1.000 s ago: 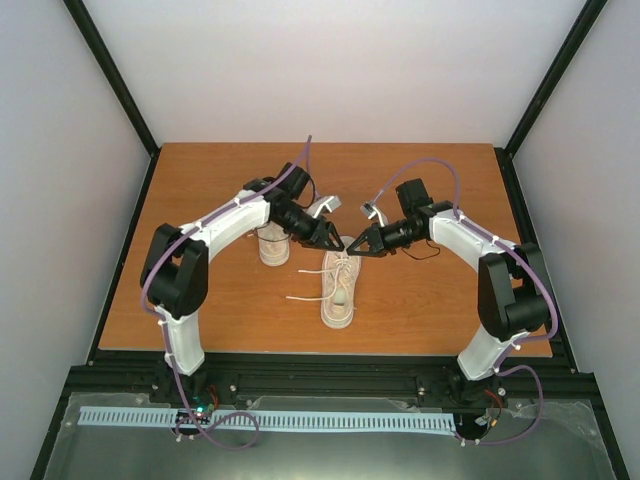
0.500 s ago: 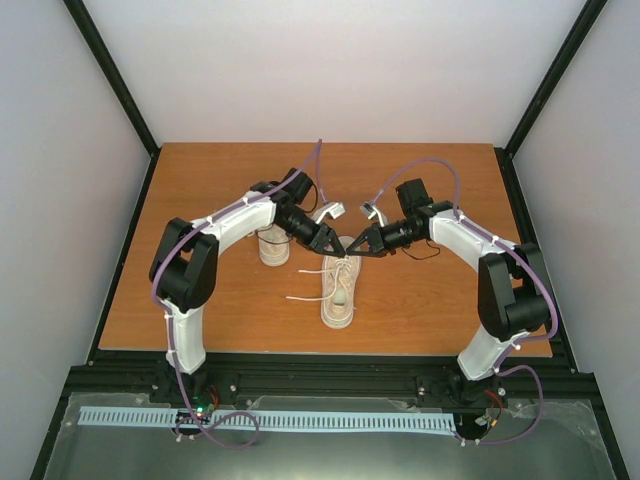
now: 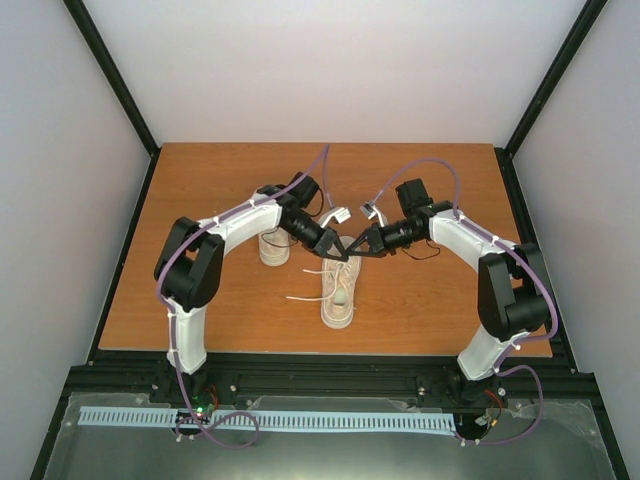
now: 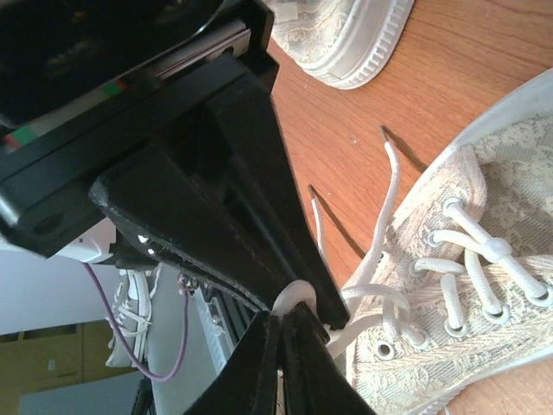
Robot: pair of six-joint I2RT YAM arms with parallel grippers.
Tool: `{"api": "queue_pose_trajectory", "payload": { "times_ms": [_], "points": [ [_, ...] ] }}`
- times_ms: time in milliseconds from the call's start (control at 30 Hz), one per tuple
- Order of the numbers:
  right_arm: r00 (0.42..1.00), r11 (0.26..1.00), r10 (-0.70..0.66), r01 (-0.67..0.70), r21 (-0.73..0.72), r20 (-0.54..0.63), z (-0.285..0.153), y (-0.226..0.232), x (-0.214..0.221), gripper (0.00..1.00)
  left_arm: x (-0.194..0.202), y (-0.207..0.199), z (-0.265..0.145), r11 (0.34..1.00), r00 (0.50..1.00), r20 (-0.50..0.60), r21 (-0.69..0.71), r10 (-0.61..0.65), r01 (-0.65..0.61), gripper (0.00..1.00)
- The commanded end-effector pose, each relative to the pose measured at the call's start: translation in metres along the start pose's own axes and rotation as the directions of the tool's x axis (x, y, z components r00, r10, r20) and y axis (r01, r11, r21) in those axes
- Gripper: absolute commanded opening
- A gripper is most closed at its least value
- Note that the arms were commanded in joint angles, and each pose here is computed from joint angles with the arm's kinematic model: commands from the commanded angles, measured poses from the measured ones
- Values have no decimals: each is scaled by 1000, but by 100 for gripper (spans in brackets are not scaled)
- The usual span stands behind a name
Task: Tie the shoes
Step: Wrap the shoelace around the shoelace.
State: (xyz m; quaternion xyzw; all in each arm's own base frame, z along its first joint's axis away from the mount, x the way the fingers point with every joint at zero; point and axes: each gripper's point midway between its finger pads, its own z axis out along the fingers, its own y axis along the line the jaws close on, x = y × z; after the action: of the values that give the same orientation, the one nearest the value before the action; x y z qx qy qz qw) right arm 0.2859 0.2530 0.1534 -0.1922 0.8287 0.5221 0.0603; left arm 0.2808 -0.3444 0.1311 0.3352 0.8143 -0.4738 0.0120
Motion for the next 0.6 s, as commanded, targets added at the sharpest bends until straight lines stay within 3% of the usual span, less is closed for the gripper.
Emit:
{"api": "queue_pose_trajectory", "payload": {
  "times_ms": [0, 33, 167, 233, 400, 567],
  "points": [
    [999, 999, -34, 34, 30, 17, -2, 3, -7, 5, -12, -12, -3, 999, 998, 50, 15, 45, -46, 3],
    [999, 998, -35, 34, 43, 22, -3, 3, -8, 9, -13, -13, -3, 999, 997, 61, 14, 44, -45, 1],
    [998, 991, -40, 33, 126, 54, -10, 2, -8, 48, -7, -8, -4, 1000, 996, 87, -21, 20, -18, 1],
    [996, 974, -53, 36, 223, 73, -13, 1, -8, 58, -1, -1, -5, 998, 997, 82, -66, -7, 12, 1],
    [991, 875, -34, -33, 483, 129, -19, -5, 3, 63, 6, 4, -13, 988, 993, 112, -140, -44, 59, 1],
    [985, 749, 30, -136, 648, 172, -13, -7, 28, 56, 10, 13, -16, 973, 983, 151, -188, -104, 132, 1]
  ]
}}
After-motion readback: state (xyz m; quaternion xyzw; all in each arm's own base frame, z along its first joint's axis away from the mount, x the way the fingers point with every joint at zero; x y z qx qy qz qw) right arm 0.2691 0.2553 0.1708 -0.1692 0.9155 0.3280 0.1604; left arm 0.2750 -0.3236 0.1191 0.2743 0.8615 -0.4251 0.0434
